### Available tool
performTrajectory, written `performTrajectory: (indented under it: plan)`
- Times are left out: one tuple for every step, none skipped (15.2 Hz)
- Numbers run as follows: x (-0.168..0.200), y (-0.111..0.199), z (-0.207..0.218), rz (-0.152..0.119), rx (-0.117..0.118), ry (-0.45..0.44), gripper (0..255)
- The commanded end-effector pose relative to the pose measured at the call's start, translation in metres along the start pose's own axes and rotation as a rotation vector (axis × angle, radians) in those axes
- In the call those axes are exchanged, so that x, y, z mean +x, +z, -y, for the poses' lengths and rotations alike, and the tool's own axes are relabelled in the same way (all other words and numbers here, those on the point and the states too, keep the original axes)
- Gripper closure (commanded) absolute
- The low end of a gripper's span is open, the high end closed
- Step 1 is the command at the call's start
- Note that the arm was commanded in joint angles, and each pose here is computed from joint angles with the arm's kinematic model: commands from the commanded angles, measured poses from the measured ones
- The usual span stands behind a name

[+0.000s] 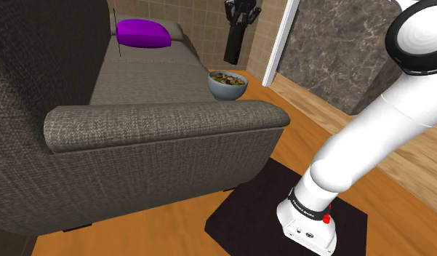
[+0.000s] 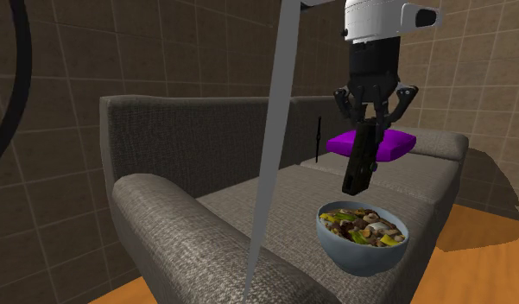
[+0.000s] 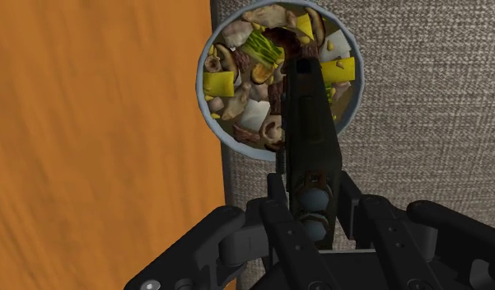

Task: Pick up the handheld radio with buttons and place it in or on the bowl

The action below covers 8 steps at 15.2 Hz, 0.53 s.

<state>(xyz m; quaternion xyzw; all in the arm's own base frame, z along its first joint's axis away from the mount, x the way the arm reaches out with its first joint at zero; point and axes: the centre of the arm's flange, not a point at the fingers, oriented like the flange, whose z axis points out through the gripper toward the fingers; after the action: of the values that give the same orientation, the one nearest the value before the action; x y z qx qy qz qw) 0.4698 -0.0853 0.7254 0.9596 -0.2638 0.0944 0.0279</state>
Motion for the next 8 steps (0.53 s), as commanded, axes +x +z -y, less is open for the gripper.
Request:
performTrajectory:
  plan:
    - [-0.002,0.01,0.0,-0.001,0.0,0.0,255]
    - [-0.003,0.016,0.0,-0.001,0.0,0.0,255]
    - [-0.004,0.021,0.0,-0.001,0.0,0.0,255]
    - [-0.005,0.026,0.0,-0.001,0.0,0.0,255]
    - [-0.006,0.031,0.0,-0.001,0.0,0.0,255]
    - [-0.007,0.036,0.0,-0.001,0.0,0.0,255]
    - [-0.008,0.041,0.0,-0.001,0.0,0.0,255]
    - [-0.009,0.047,0.0,-0.001,0.0,0.0,255]
